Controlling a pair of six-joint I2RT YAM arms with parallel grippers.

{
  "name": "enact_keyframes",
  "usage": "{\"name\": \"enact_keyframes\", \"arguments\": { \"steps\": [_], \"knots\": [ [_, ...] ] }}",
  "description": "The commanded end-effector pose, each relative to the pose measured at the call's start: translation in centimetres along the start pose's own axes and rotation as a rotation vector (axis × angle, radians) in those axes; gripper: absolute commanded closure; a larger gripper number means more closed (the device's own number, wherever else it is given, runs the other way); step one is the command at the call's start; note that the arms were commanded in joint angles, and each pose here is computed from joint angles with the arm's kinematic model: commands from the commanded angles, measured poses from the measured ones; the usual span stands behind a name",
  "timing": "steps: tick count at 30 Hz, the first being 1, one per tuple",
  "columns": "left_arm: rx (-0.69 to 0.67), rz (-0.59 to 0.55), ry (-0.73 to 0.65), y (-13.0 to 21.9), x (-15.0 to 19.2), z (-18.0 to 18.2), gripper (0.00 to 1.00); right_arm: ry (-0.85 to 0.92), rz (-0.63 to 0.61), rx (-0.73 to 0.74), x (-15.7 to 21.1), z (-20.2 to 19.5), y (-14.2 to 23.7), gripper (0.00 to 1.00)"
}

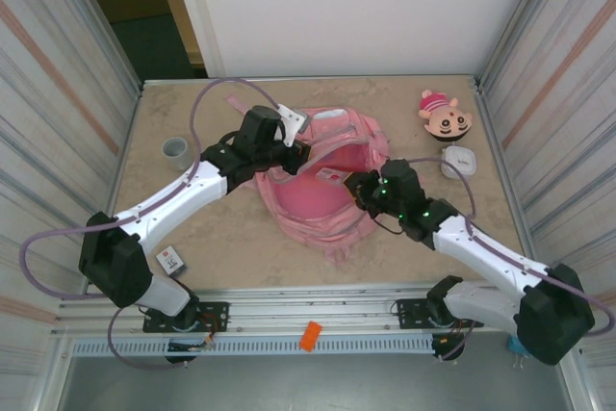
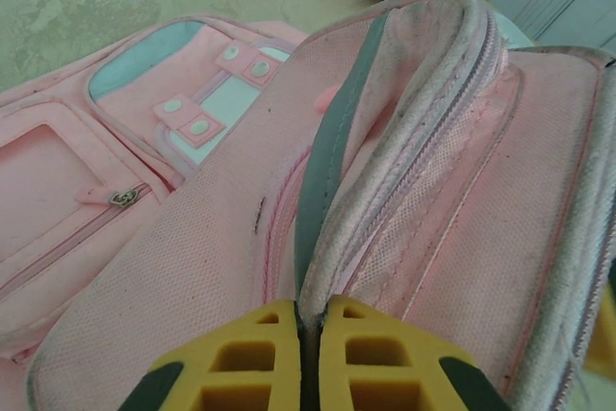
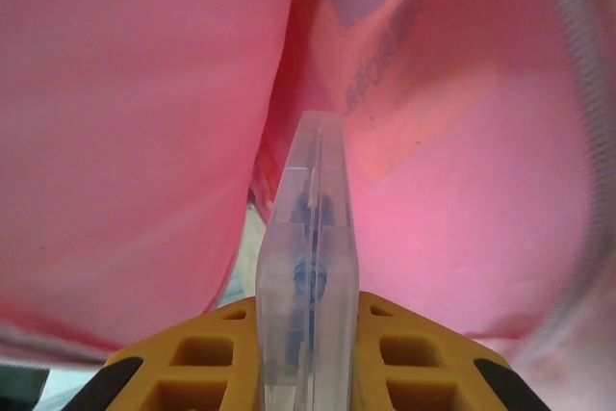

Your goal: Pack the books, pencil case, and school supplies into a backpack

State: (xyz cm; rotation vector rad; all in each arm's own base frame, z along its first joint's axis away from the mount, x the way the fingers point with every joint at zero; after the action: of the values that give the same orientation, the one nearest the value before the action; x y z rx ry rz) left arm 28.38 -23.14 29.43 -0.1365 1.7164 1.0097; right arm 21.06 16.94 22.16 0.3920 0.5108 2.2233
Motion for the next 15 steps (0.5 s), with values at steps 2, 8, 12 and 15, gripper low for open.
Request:
{"name": "enact_keyframes", "arguments": {
  "steps": [2,8,12,15],
  "knots": [
    [-0.014,-0.249,0.050,3.4,-4.7,0.5,1.00,-0.097,-0.154,-0.115,0.2,1.5,-1.4,0.90],
    [0.000,-0.294,0.095,3.7,-5.1,1.3,1.00,-0.152,-0.127,-0.145,1.9,2.3,-5.0,0.89],
    [0.032,-0.331,0.114,3.9,-5.5,1.8,1.00,-0.164,-0.111,-0.150,3.5,2.7,-7.7,0.86],
    [0.044,-0.343,0.117,4.2,-5.9,2.0,1.00,-0.184,-0.096,-0.143,4.0,2.8,-9.7,0.82]
  ]
}}
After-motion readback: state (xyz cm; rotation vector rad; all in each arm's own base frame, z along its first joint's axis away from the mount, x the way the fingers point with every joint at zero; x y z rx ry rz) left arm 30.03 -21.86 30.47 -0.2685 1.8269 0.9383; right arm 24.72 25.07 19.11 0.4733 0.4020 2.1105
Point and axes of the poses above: each hand's point on the last joint's axis, 136 mm out from that joint toward the fingers, its own y axis back along the fingers, its own z axis along the line the jaws close on, x = y × z, the point moved 10 cm from there along y, back along the fingers, and after that the axes turned 11 degrees about -y, right-handed, at the moved point
